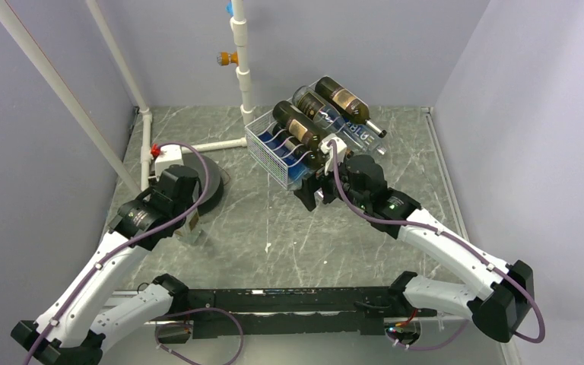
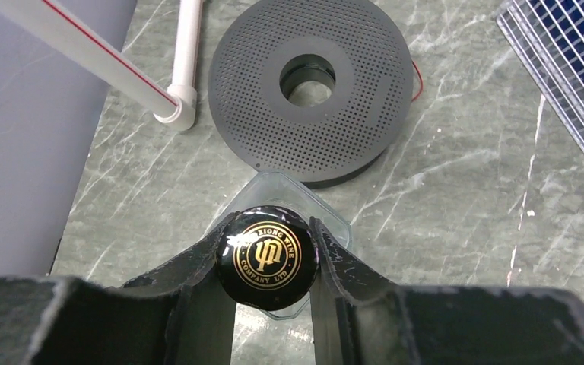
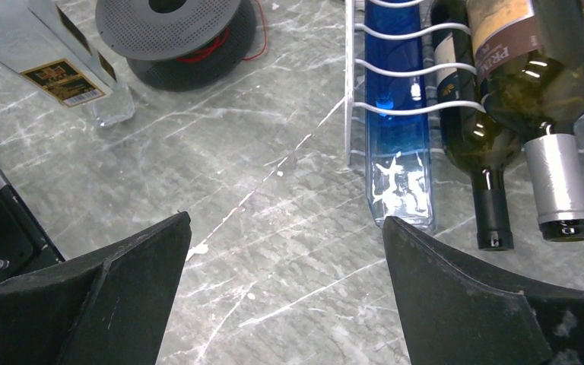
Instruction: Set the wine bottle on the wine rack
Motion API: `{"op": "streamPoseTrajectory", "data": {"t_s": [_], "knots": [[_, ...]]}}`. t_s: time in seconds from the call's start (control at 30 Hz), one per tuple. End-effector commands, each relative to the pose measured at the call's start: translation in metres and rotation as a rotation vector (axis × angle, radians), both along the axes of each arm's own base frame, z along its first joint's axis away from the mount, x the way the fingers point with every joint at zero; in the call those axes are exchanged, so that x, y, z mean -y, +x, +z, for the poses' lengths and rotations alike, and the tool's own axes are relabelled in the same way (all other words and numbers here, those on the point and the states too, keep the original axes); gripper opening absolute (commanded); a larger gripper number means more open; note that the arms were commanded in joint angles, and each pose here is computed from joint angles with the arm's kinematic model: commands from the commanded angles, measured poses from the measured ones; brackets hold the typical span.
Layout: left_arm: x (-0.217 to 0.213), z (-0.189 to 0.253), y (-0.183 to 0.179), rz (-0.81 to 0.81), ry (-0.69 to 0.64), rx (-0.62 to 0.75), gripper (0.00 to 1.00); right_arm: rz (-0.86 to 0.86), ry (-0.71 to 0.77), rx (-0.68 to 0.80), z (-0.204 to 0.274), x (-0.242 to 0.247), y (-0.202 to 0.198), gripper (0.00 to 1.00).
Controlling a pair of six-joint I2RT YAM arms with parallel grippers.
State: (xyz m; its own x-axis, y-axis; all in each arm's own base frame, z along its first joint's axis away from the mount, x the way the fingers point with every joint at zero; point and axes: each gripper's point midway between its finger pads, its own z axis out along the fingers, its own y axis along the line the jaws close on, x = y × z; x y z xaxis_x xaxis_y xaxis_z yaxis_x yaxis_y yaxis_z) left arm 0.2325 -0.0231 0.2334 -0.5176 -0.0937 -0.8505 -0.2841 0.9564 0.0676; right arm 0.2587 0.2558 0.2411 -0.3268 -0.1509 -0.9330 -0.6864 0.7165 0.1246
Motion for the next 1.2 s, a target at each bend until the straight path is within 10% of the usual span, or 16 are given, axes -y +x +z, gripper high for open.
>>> {"op": "streamPoseTrajectory", "data": {"t_s": [0.0, 0.23, 0.77, 1.17], "knots": [[0.034, 0.017, 0.008, -0.164, -0.111, 0.025, 0.0, 0.034, 0.045, 0.017, 0.015, -0.011, 0.001, 1.0], [0.096, 0.041, 0.021, -0.422, -0.254, 0.084, 0.0, 0.114, 0.044, -0.002, 0.011, -0.02, -0.008, 1.0], [0.236, 0.038, 0.011, -0.887, -0.092, 0.077, 0.0, 0.085, 0.062, 0.038, 0.02, -0.01, -0.012, 1.0], [0.233, 0.027, -0.007, -1.059, -0.008, 0.103, 0.04, 0.046, 0.083, 0.072, 0.031, -0.001, -0.012, 1.0]]}}
